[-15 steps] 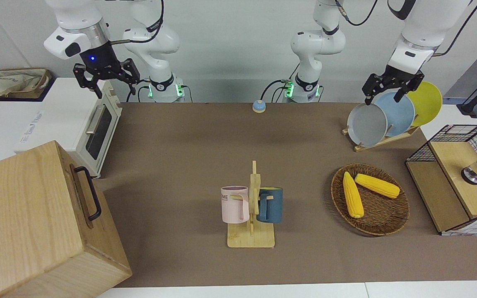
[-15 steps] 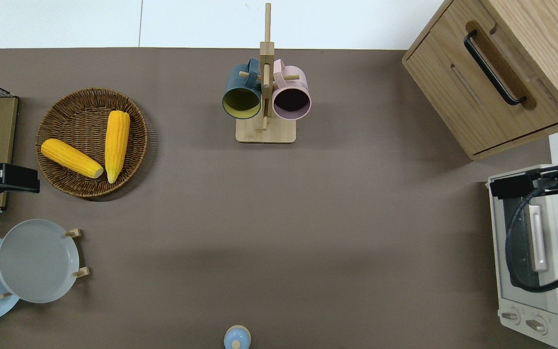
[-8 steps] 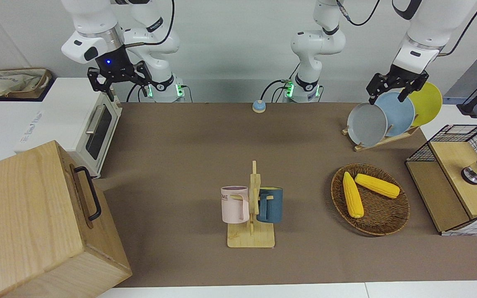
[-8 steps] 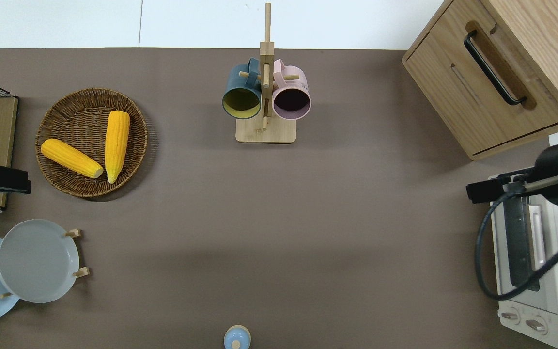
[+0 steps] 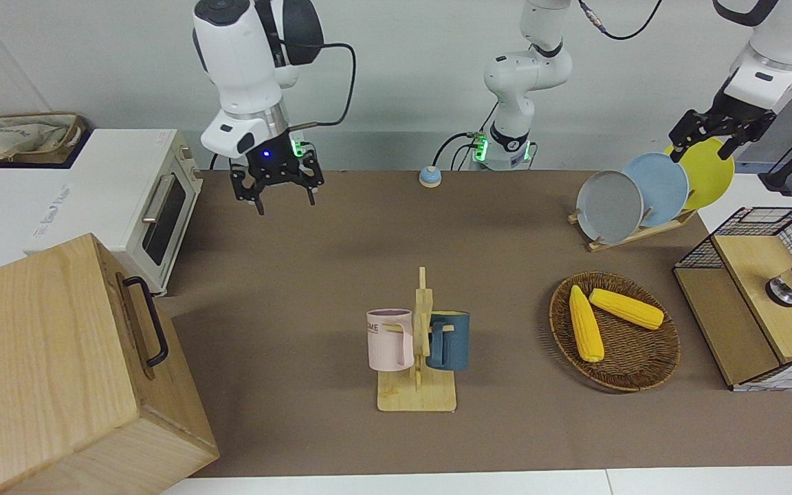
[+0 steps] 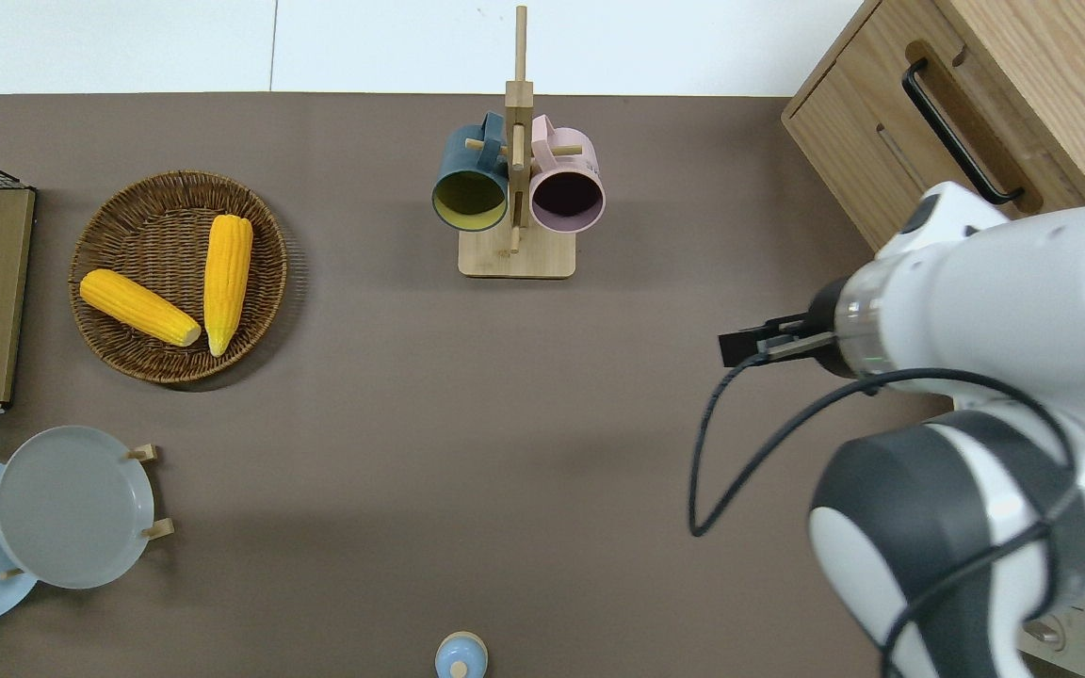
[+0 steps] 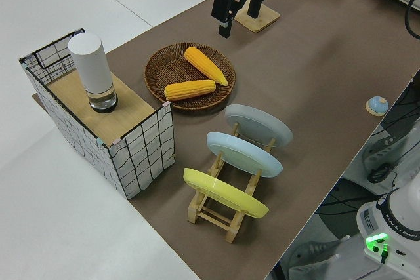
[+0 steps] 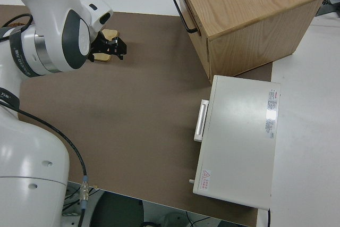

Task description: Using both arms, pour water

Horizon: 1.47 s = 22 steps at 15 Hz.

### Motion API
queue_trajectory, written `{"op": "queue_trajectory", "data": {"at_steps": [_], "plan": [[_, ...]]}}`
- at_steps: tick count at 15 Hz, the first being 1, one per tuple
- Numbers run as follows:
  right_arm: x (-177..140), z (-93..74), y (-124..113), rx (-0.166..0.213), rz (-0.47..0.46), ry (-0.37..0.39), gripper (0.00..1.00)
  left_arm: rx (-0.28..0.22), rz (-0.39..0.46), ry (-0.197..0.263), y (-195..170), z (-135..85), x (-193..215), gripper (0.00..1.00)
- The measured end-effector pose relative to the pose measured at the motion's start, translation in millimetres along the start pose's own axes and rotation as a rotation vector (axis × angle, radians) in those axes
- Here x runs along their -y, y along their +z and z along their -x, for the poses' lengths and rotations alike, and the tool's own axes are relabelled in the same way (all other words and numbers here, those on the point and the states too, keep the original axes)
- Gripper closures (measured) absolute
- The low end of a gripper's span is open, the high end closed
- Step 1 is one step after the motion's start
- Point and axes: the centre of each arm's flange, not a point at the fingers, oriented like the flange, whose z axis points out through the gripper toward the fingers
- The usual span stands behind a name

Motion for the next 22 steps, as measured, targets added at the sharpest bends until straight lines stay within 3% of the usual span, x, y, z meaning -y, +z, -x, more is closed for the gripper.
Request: {"op": "queue_trajectory", "data": {"at_steps": [4, 6, 9, 16, 22], "plan": [[34.5, -8.6, 60.8, -0.080, -0.051, 0.003, 0.00, -0.012, 0.011, 0.021, 6.2, 12.7, 53.1, 0.00], [35.3, -17.4, 81.2, -0.118, -0.060, -0.007, 0.00, -0.046, 0.021, 0.023, 8.5, 16.7, 77.5, 0.00], [40.3, -25.0, 104.4, -0.144, -0.039, -0.052, 0.00, -0.099, 0.010, 0.019, 9.9, 21.0, 108.2, 0.00], [71.3, -42.9, 122.4, -0.272, 0.000, -0.197, 0.01, -0.290, 0.028, -0.017, 30.9, 14.3, 176.6, 0.00], [84.6, -63.4, 120.5, -0.356, -0.011, -0.242, 0.01, -0.499, 0.073, -0.054, 49.8, -4.1, 210.2, 0.00]]}}
